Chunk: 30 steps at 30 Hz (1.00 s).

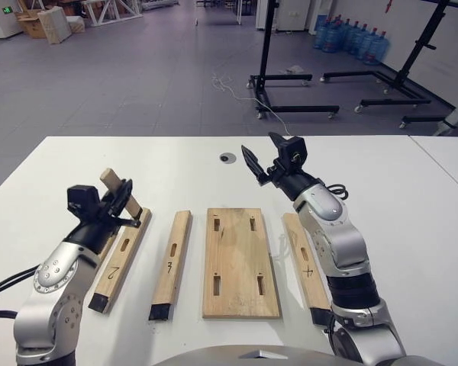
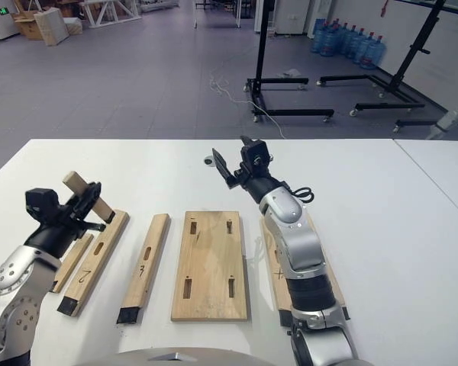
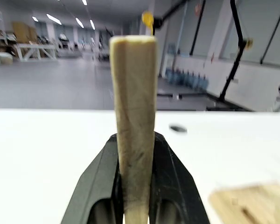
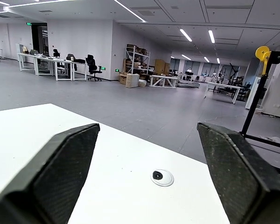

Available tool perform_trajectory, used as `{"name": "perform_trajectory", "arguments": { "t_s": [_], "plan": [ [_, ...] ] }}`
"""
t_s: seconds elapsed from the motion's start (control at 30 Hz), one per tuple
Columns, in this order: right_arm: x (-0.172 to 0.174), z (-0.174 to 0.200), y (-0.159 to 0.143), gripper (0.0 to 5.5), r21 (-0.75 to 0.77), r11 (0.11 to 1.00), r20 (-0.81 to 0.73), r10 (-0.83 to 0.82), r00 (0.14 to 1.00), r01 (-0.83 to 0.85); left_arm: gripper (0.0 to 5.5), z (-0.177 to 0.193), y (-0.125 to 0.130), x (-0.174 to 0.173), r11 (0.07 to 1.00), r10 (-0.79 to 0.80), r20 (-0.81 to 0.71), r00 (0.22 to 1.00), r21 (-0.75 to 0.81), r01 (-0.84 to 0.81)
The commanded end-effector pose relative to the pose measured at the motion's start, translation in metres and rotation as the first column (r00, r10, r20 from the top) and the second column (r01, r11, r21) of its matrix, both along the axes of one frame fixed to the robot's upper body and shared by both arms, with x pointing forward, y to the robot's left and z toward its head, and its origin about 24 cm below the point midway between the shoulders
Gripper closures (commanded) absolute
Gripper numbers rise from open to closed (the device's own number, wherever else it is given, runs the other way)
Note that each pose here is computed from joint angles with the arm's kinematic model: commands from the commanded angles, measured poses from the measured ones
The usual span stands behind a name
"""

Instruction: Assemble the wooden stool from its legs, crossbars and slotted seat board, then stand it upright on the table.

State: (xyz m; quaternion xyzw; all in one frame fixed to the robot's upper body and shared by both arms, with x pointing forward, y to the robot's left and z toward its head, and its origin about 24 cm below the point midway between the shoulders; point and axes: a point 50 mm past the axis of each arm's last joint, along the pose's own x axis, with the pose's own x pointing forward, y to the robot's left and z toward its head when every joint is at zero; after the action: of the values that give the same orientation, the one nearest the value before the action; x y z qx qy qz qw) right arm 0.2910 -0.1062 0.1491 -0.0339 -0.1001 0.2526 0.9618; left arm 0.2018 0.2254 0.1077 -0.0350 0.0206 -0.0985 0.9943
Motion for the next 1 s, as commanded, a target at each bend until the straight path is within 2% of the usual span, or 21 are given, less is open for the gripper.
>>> {"name": "perform_trajectory", "arguments": {
  "t_s": [0.03,0.13,0.37,0.6,1.0],
  "plan": [
    [-0.003,-0.003,0.001,1.63,-0.007,1.000,-0.008,-0.015,1.000,0.014,5.11,-0.005,0.006,-0.005,0.997,-0.027,-0.008,1.000,0.075,0.028],
    [-0.005,-0.005,0.003,1.63,-0.006,1.000,-0.012,-0.015,1.000,0.015,5.11,-0.005,0.009,-0.009,0.997,-0.055,0.020,0.998,0.059,0.054],
    [-0.008,-0.008,0.005,1.63,-0.013,1.000,-0.013,-0.012,1.000,0.012,5.11,-0.020,0.026,-0.014,0.997,0.081,-0.017,0.997,0.002,-0.081],
    [-0.008,-0.008,0.004,1.63,-0.031,0.999,-0.008,-0.009,1.000,0.009,5.11,-0.030,0.016,-0.017,0.997,0.077,-0.050,0.996,-0.027,-0.078],
    [-0.009,-0.008,0.005,1.63,-0.035,0.999,-0.013,-0.004,1.000,0.003,5.11,-0.038,0.023,-0.021,0.995,0.098,-0.089,0.991,-0.003,-0.099]
  ]
}}
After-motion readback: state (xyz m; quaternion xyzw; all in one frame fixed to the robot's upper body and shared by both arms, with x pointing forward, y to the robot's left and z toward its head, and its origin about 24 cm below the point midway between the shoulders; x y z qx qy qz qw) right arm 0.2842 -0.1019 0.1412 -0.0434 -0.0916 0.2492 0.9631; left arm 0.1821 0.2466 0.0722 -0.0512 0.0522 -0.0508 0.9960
